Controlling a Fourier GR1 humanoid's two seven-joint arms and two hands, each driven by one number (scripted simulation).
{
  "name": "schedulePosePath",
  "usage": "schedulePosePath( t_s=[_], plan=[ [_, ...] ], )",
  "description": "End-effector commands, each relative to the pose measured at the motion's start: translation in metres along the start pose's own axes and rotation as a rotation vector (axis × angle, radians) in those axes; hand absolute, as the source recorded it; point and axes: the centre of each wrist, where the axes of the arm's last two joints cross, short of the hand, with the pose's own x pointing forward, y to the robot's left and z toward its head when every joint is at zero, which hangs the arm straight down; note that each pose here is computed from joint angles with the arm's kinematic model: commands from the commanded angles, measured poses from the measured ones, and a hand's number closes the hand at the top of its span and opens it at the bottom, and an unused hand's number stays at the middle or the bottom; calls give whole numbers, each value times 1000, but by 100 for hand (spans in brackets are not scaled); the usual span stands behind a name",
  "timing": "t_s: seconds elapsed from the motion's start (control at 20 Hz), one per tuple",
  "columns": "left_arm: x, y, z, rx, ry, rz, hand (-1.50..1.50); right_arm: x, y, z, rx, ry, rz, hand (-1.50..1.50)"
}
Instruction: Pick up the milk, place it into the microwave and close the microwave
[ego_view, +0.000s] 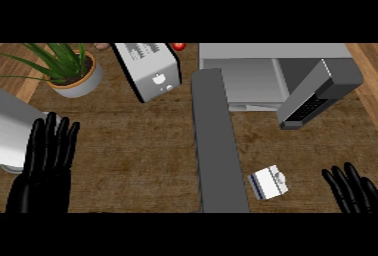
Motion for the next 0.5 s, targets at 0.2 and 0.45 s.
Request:
schedulePosePath(
  t_s=[0.2,0.45],
  plan=[
    [-18,10,34,0,4,8,-150,-33,1,32,5,82,14,-150],
    [-18,-4,63,2,15,28,-150,-52,-10,29,-21,78,-24,-150]
  ],
)
